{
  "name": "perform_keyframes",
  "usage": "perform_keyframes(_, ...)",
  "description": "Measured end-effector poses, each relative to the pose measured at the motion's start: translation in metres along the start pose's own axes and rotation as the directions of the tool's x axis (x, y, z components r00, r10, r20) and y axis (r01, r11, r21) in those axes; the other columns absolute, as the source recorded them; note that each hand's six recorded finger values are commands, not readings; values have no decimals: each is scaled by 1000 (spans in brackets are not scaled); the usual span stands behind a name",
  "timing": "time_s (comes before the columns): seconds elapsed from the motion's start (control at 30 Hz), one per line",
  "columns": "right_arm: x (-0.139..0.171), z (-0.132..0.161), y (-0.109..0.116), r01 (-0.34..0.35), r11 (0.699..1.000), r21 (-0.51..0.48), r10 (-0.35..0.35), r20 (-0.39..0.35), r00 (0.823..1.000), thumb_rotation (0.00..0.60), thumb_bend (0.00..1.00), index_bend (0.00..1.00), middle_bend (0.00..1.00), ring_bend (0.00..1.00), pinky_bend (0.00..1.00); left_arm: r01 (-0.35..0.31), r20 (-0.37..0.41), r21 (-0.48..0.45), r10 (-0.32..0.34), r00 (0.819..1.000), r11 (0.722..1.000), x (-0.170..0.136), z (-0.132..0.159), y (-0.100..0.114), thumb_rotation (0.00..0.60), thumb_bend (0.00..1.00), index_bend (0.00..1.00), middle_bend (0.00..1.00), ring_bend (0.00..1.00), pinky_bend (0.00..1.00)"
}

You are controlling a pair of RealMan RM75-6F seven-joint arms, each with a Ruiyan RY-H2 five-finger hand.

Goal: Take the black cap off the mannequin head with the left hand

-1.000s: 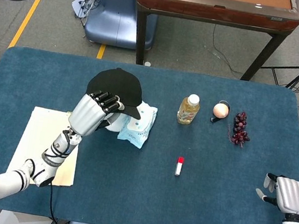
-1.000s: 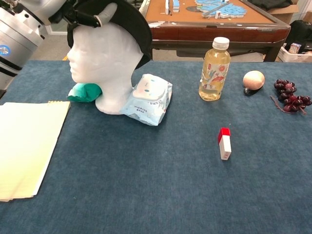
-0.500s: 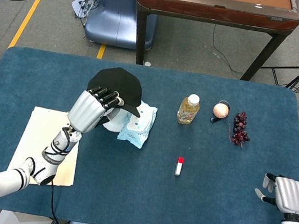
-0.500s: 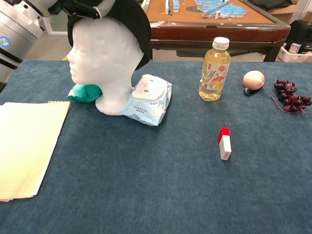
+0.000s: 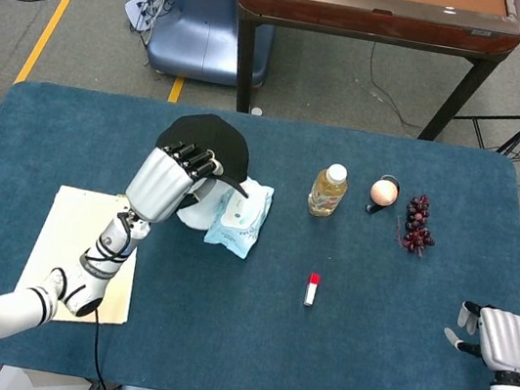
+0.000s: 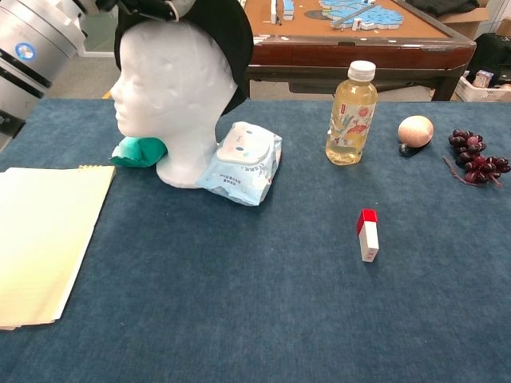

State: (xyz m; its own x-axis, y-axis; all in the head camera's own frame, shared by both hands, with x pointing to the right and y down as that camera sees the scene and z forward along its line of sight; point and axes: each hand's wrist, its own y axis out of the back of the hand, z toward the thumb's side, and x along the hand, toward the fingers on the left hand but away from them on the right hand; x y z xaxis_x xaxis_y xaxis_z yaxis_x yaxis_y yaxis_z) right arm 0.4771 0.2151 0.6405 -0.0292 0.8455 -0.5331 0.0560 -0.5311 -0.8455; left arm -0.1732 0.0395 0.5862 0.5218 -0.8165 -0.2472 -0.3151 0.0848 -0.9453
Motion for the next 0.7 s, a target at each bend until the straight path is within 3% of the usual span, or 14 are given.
perform_keyframes(0.27, -1, 0, -1, -3, 1000, 1, 3, 1, 1000, 600, 184, 649, 716, 579, 606, 2, -18, 15, -1, 1000, 1000, 6, -6, -1, 600, 588, 553, 576, 520, 669)
perform_keyframes(0.7, -1, 2, -3, -8, 1000, 2, 8, -5, 1000, 600, 184, 649, 716, 579, 606, -52, -23, 31, 53, 998, 998, 4, -13, 4, 600, 586, 556, 632, 554, 706)
